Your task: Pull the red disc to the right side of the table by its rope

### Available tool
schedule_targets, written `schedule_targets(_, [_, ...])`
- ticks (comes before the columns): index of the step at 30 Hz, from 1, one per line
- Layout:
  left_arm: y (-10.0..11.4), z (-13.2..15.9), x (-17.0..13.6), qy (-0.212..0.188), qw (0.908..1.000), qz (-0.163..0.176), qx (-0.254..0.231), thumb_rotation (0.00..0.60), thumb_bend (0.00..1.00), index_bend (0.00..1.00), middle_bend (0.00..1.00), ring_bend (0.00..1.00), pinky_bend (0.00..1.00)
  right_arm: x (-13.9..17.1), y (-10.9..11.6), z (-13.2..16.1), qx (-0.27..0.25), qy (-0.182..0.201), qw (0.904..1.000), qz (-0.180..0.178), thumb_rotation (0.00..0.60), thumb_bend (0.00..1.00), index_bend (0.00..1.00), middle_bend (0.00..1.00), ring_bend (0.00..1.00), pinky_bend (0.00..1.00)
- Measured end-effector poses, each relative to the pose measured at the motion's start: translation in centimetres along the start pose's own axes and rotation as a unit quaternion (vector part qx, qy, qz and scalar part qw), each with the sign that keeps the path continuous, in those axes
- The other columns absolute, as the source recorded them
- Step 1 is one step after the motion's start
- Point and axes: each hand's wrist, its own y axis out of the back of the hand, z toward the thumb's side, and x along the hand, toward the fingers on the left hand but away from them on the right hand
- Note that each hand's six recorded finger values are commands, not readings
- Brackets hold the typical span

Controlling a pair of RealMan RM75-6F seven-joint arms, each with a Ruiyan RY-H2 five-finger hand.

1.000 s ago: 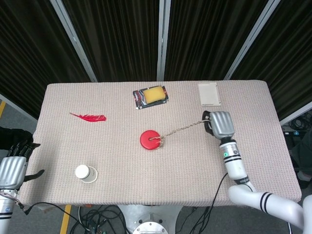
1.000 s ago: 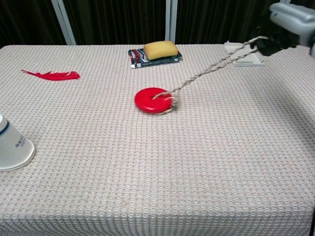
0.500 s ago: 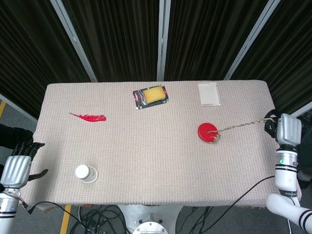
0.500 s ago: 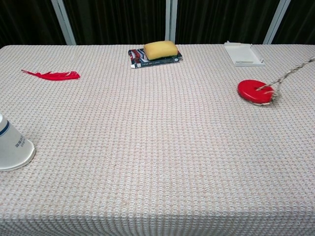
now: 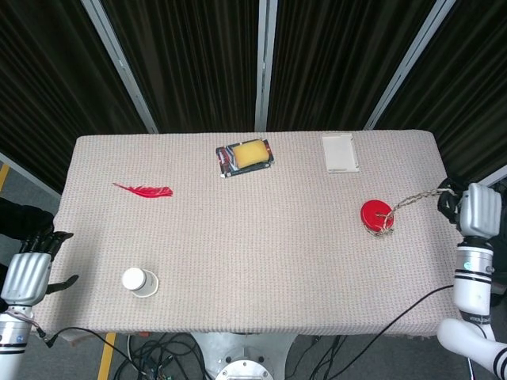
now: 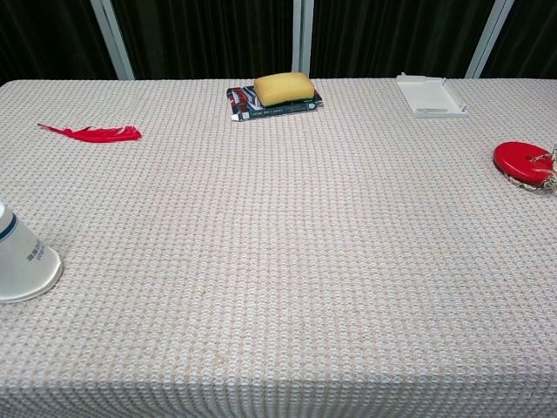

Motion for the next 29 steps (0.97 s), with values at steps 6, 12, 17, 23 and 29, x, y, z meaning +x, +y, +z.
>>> schedule_targets(6, [0.0,-0.4,-0.2,0.005,1.0,0.0,0.0,0.6,0.0,0.23,0.22,0.1,0.15,-0.1,-4.1,4.3,0.016,0.041,0.9979,0.048,0.6,0.27,0.55,0.58,0.31,0.38])
schedule_targets(12, [0.0,-0.7,-0.3,0.008,1.0,0.0,-0.002,0.6,0.0,0.23,0.22,0.1,0.15,0.9,-7.7,5.2,0.071,0.052,0.9798,0.18,0.6,0.0,0.0,0.0,0.0,0.0])
schedule_targets(17, [0.0,-0.4,-0.2,0.004,1.0,0.001,-0.003,0.6,0.0,0.23,0.22,0.1,0.14,2.0,-7.7,5.4,0.092,0.06,0.9719,0.208,0.6,0.0,0.0,0.0,0.0,0.0])
schedule_targets(23, [0.1,-0.1,-0.1,0.003,1.0,0.004,-0.006,0.6,0.0,0.23,0.22,0.1,0.14,3.4,-4.7,4.1,0.098,0.07,0.9815,0.149,0.6,0.0,0.0,0.0,0.0,0.0])
schedule_targets(29, [0.2,0.1,0.1,0.0,1.0,0.004,-0.006,0.6,0.0,0.23,0.22,0.1,0.15,7.6,-2.2,0.7,0.114,0.078,0.9863,0.091,0.6,0.0,0.0,0.0,0.0,0.0])
